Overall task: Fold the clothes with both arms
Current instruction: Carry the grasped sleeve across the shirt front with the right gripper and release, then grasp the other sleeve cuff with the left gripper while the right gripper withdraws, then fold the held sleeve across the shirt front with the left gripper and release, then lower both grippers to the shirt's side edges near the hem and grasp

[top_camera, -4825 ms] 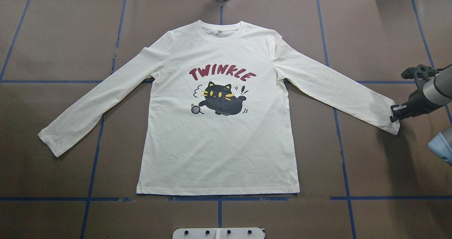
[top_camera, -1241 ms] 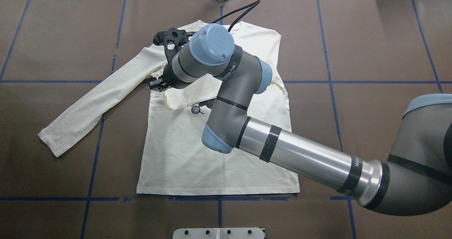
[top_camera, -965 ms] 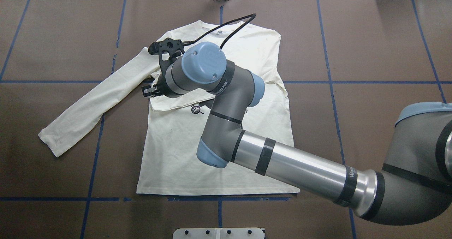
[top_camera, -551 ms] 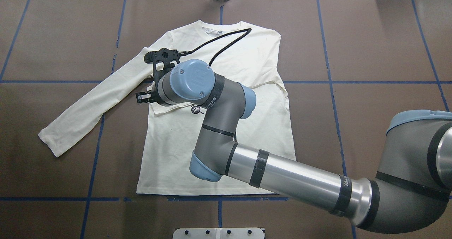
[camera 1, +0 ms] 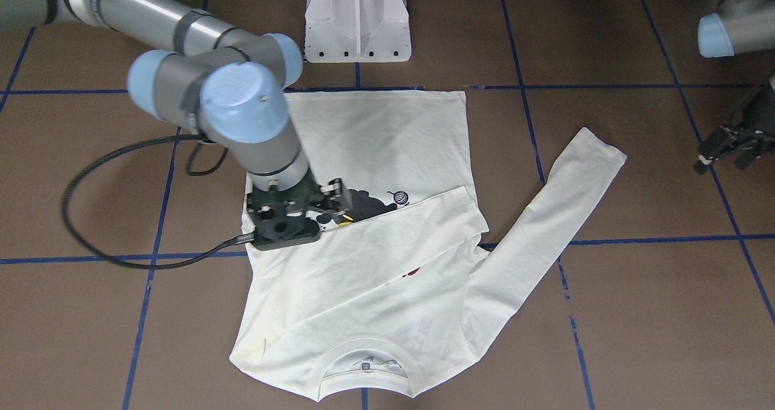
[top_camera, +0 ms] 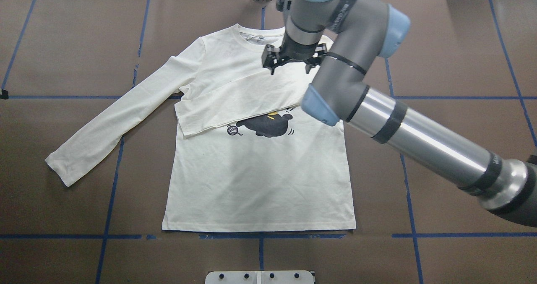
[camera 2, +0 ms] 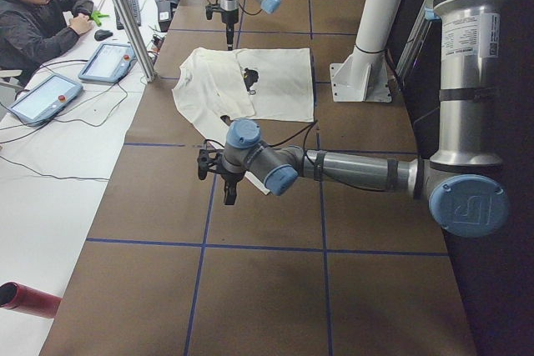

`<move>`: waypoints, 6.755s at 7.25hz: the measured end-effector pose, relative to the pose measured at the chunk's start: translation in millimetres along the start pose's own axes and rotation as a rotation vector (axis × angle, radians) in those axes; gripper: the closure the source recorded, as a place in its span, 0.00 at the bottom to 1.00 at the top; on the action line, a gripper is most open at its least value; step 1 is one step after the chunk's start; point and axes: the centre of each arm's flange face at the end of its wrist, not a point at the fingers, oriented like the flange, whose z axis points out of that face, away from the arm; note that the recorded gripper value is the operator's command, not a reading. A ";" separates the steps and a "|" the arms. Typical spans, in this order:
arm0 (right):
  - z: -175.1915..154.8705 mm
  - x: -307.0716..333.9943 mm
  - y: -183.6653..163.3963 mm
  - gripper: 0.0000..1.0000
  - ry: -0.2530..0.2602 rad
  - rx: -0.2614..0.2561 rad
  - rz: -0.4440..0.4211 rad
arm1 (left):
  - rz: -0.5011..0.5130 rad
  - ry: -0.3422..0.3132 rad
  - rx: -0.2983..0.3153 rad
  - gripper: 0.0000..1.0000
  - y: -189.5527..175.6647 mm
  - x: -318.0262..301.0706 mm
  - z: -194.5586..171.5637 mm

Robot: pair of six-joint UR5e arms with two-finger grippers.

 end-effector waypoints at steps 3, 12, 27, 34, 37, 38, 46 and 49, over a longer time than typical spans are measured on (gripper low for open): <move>-19.4 139.9 -19.2 0.00 0.056 -0.047 -0.048 | -0.179 -0.037 -0.032 0.00 98.6 56.0 48.4; -29.3 195.2 -22.6 0.00 0.041 -0.066 -0.043 | -0.223 -0.127 -0.025 0.58 154.0 66.0 97.4; -40.9 365.3 98.0 0.00 0.063 -0.071 0.062 | -0.177 0.010 0.097 1.00 2.7 407.3 -9.5; -37.7 384.4 110.0 0.00 0.040 -0.083 0.089 | -0.098 0.216 -0.013 1.00 98.8 691.1 -27.6; -35.8 386.4 109.8 0.00 0.043 -0.086 0.095 | -0.105 0.188 -0.010 1.00 151.3 725.9 42.0; -35.3 386.5 109.4 0.00 0.041 -0.087 0.097 | -0.128 0.177 -0.020 0.02 171.9 748.5 61.5; -46.9 346.0 112.1 0.00 -0.015 -0.075 0.099 | 0.079 0.207 0.003 0.02 189.1 716.5 64.6; -25.4 252.9 151.4 0.00 -0.029 -0.034 0.163 | 0.168 0.137 -0.052 0.00 145.7 569.7 41.6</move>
